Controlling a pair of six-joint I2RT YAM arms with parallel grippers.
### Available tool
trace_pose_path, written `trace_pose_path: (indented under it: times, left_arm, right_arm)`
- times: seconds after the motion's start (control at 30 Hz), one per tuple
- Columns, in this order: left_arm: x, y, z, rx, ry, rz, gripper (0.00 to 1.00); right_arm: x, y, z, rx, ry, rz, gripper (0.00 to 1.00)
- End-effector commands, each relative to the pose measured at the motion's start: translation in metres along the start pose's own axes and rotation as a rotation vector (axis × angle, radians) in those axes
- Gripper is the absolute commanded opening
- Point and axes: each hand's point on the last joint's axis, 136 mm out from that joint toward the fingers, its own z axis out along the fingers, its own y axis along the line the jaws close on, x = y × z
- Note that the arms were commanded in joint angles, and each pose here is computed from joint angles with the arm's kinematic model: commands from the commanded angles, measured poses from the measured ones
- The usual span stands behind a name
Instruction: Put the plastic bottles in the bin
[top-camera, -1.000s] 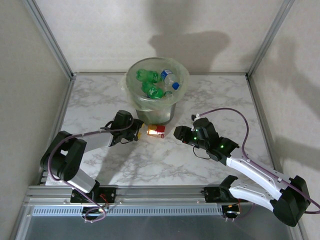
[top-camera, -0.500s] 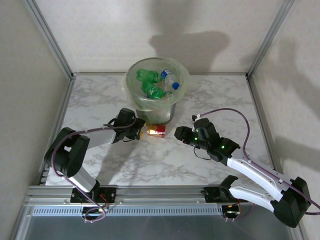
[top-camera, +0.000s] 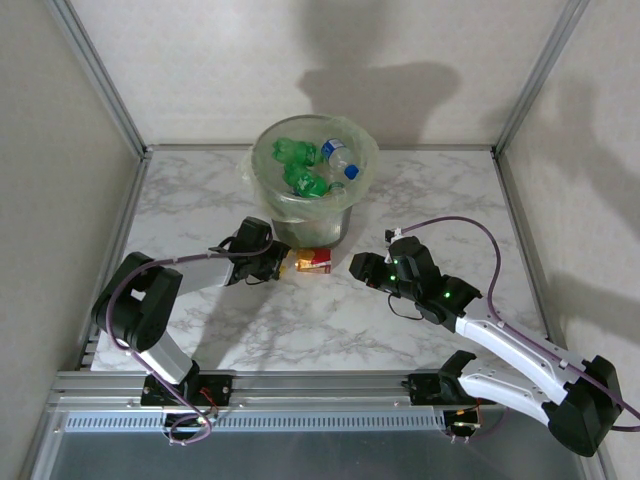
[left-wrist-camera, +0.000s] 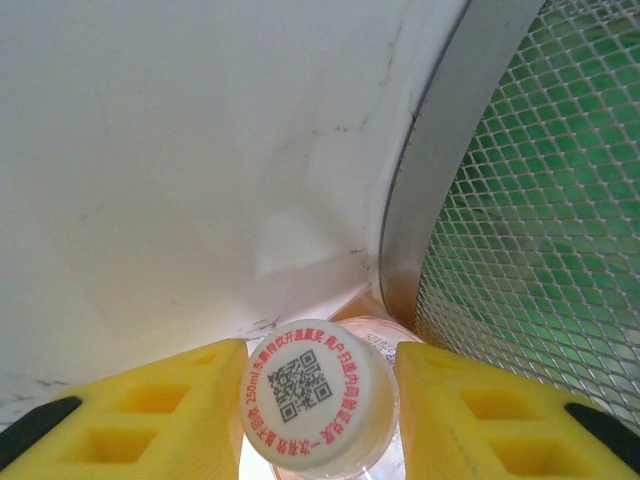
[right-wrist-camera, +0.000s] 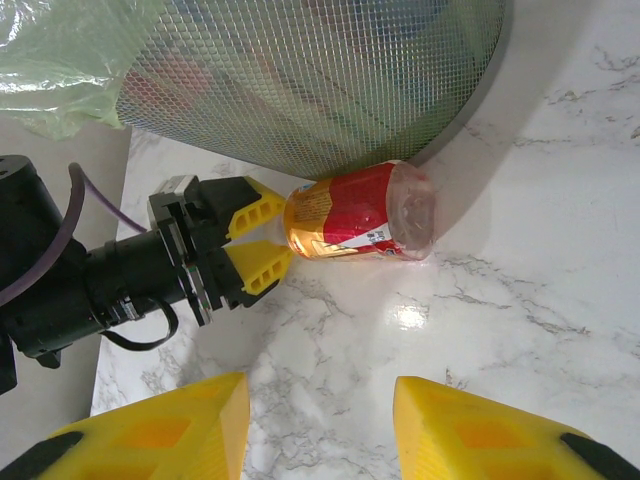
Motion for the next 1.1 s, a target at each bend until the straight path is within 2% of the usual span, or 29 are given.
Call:
trace_pose_path:
  times: [0.0, 0.33, 0.63, 0.9, 1.07]
  left_arm:
    - [-0.001, 0.005, 0.002, -0.029, -0.017, 0.012, 0.40]
    - [0.001, 0.004, -0.007, -0.025, -0.015, 0.043, 0.33]
    - [0.008, 0.017, -0.043, -0.067, -0.011, 0.195, 0.29]
    - [0.021, -0.008, -0.075, 0.014, 0.018, 0.327, 0.25]
    - [0.035, -0.024, -0.103, 0.030, 0.054, 0.448, 0.23]
  right_arm:
    - [-0.006, -0.002, -0.006, 0.011, -0.030, -0.007, 0.42]
    - [-0.009, 0.000, -0.008, 0.013, -0.042, -0.011, 0.42]
    - [-0.019, 0.006, -0.017, 0.022, -0.067, -0.051, 0.42]
    - [-0.030, 0.046, -0.025, -0.036, -0.021, -0.215, 0.51]
    - [-0.047, 0.082, -0.046, -0.083, -0.058, -0.291, 0.55]
